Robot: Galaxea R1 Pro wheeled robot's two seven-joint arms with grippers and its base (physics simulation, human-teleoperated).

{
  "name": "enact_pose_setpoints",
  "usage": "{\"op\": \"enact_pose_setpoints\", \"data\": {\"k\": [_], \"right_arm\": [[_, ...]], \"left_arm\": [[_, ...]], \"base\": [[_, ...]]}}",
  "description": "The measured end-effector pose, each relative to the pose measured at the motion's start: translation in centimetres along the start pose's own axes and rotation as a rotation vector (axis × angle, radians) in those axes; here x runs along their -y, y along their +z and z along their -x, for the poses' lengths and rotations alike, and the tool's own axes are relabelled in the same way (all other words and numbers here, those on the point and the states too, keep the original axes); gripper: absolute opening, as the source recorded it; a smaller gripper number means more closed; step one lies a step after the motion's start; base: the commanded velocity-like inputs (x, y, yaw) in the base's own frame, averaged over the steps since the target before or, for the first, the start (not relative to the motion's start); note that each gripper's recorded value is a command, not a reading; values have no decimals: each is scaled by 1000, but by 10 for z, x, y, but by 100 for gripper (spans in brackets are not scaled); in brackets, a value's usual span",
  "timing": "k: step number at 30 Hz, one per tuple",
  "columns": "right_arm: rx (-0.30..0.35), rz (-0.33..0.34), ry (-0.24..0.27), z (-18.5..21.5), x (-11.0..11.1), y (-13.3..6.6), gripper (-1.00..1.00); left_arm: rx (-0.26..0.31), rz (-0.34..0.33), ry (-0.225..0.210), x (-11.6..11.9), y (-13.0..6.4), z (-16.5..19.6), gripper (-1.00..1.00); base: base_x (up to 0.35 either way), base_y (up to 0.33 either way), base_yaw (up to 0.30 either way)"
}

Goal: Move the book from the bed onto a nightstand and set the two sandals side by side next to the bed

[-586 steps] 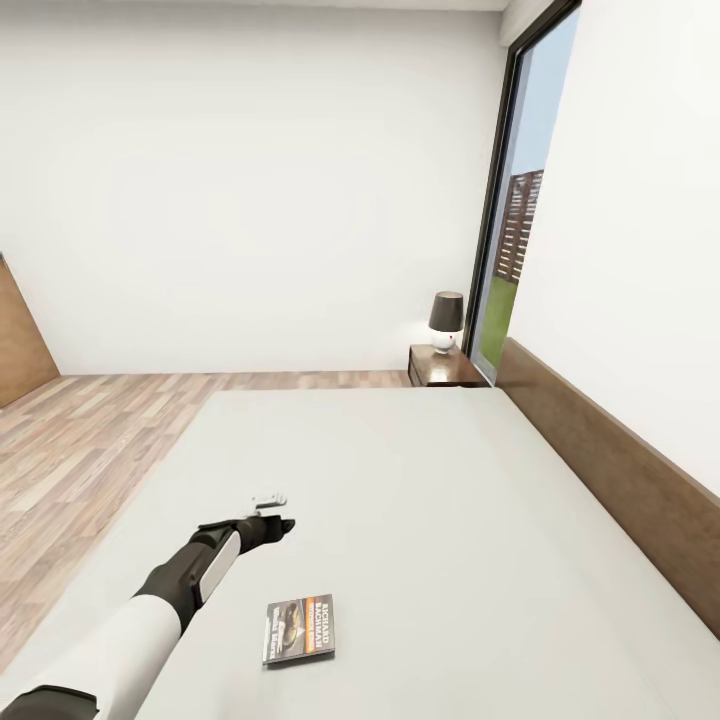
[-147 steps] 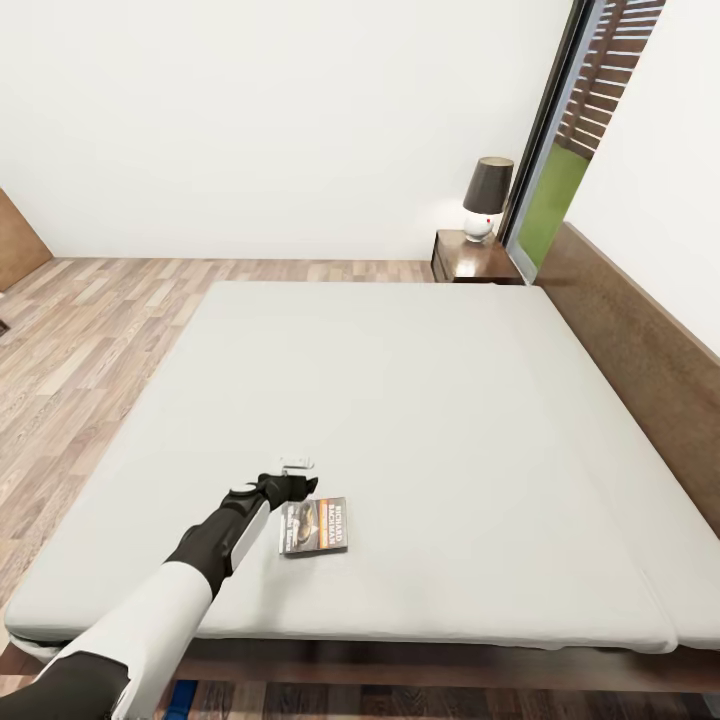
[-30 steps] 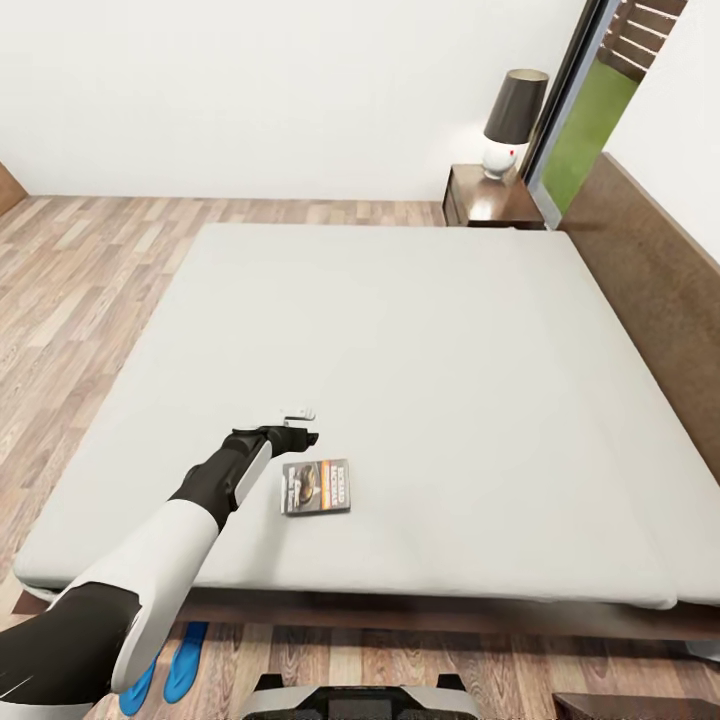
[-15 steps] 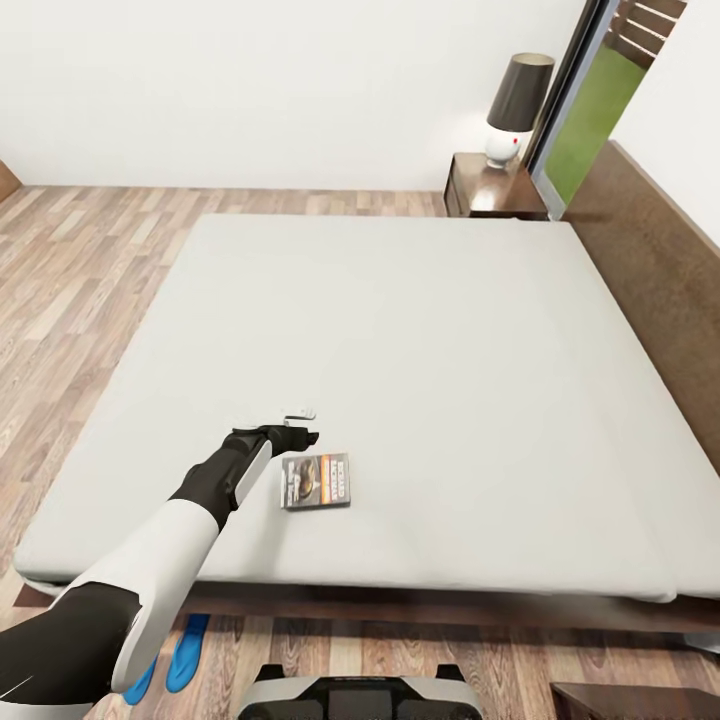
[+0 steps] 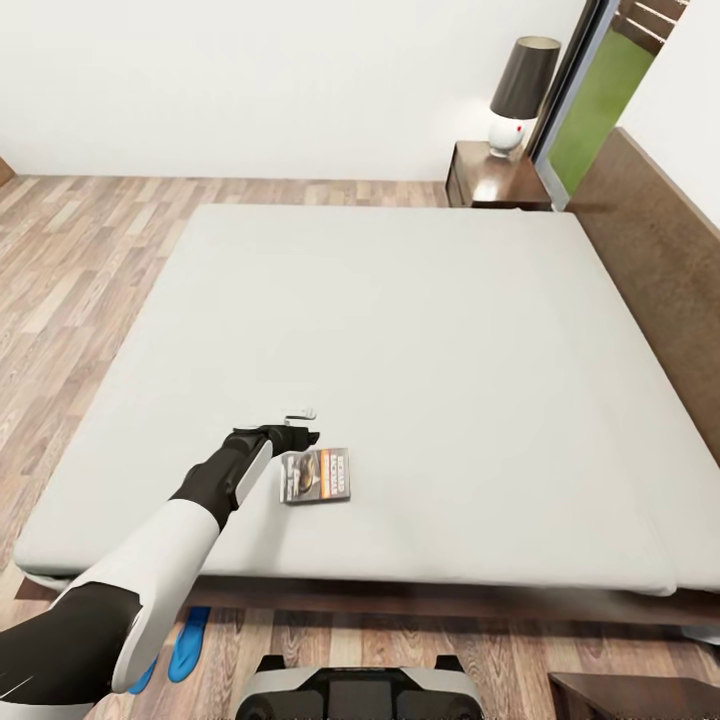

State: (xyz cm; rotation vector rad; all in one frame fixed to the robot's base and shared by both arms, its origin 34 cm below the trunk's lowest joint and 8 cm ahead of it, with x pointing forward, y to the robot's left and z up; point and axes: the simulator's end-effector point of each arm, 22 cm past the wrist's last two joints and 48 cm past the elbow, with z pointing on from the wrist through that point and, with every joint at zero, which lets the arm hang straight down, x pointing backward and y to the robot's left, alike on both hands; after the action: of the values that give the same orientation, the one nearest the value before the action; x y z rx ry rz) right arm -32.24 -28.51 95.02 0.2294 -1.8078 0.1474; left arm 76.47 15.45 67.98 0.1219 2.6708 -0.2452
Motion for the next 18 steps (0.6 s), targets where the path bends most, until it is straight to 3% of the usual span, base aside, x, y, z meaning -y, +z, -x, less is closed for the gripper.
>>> {"op": "enact_pose_setpoints", "data": {"k": [8, 18], "right_arm": [[-12, 1, -3, -5, 0, -1, 100], [-24, 0, -17, -11, -1, -2, 100]], "left_arm": [[-9, -6, -4, 3, 5, -6, 100], [18, -5, 3, 2, 9, 18, 100]], "base": [[0, 0, 0], [0, 0, 0]]}}
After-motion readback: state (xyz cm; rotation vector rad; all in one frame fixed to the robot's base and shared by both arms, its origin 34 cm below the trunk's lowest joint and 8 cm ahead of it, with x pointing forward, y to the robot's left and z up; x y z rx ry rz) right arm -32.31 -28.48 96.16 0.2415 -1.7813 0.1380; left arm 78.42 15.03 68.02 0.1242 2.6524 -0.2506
